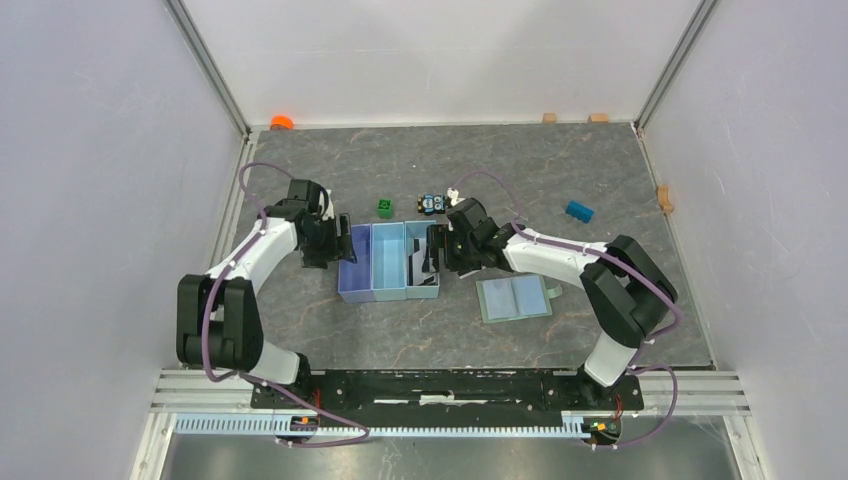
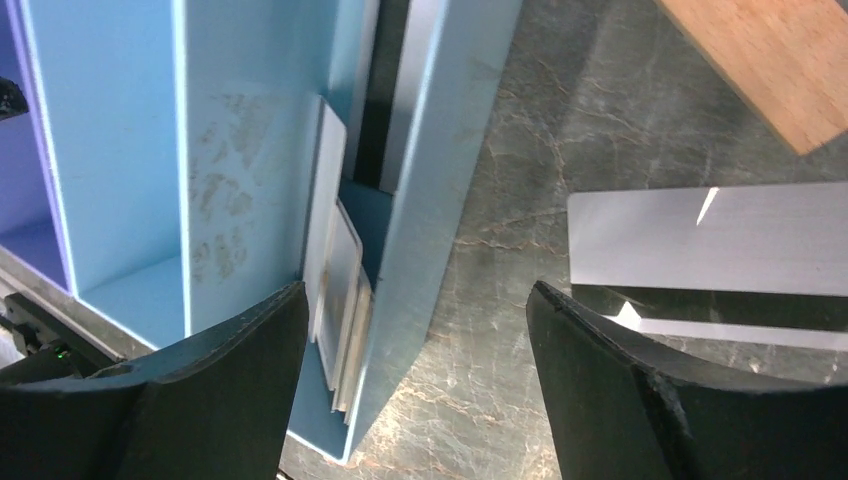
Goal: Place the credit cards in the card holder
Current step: Pick up the credit card from the storage box.
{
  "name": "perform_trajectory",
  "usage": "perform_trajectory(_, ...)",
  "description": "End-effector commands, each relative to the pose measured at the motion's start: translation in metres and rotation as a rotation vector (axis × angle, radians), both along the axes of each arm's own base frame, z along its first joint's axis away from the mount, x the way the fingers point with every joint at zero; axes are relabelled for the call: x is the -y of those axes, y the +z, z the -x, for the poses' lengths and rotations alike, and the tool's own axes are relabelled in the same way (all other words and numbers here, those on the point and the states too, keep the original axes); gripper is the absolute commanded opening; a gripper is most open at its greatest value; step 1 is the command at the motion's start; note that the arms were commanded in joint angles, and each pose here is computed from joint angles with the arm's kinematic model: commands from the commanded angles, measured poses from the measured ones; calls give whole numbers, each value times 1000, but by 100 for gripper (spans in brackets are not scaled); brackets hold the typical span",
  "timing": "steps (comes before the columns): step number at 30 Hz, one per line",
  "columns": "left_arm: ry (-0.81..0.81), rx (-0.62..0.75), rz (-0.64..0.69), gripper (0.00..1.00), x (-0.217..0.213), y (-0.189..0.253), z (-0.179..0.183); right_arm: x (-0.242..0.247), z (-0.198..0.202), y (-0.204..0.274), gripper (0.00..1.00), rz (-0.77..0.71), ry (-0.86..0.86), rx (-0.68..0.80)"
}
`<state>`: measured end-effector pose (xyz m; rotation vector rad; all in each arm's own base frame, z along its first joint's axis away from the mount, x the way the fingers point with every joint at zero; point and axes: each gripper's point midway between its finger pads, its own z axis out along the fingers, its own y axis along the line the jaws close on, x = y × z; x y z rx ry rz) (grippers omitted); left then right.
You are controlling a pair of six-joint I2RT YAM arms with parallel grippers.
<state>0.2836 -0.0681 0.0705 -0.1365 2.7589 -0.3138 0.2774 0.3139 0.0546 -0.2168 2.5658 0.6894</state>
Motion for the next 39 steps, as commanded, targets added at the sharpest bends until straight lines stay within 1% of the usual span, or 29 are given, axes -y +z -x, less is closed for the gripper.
perform_trajectory(1, -57, -8, -1, 78, 0, -2, -3, 7, -10, 6, 84, 30, -65, 30)
perform_trajectory(7, -46, -33, -37, 64, -7, -9, -1, 18, -3, 8, 84, 54, -73, 29)
perform_trajectory(9, -46, -37, -41, 60, -8, -10, 0, 22, -4, 10, 83, 63, -86, 38)
perform_trajectory(11, -45, -38, -46, 59, -8, -10, 0, 25, -5, 13, 81, 68, -99, 52)
perform_trajectory(13, -44, -36, -47, 59, -9, -10, 0, 27, -5, 16, 77, 69, -106, 61)
perform_trajectory(18, -46, -35, -43, 59, -8, -9, 0, 25, -3, 18, 57, 59, -92, 60)
perform_trajectory(22, -47, -38, -39, 59, -7, -10, 1, 21, -2, 18, 38, 43, -72, 60)
perform_trajectory(26, -48, -39, -36, 59, -7, -10, 1, 16, 1, 22, 24, 13, -49, 48)
perform_trajectory(29, -51, -42, -28, 58, -5, -10, 1, 17, 1, 28, 21, 9, -52, 62)
perform_trajectory(33, -56, -53, -23, 54, -4, -13, 2, 21, -1, 35, 16, 23, -57, 82)
perform_trajectory(35, -51, -50, -33, 52, -6, -12, 1, 22, 0, 37, 15, 26, -53, 86)
perform_trajectory(38, -47, -47, -44, 52, -8, -12, 1, 23, 0, 40, 10, 23, -49, 93)
perform_trajectory(39, -47, -46, -45, 51, -8, -12, 1, 23, 0, 41, 6, 23, -47, 96)
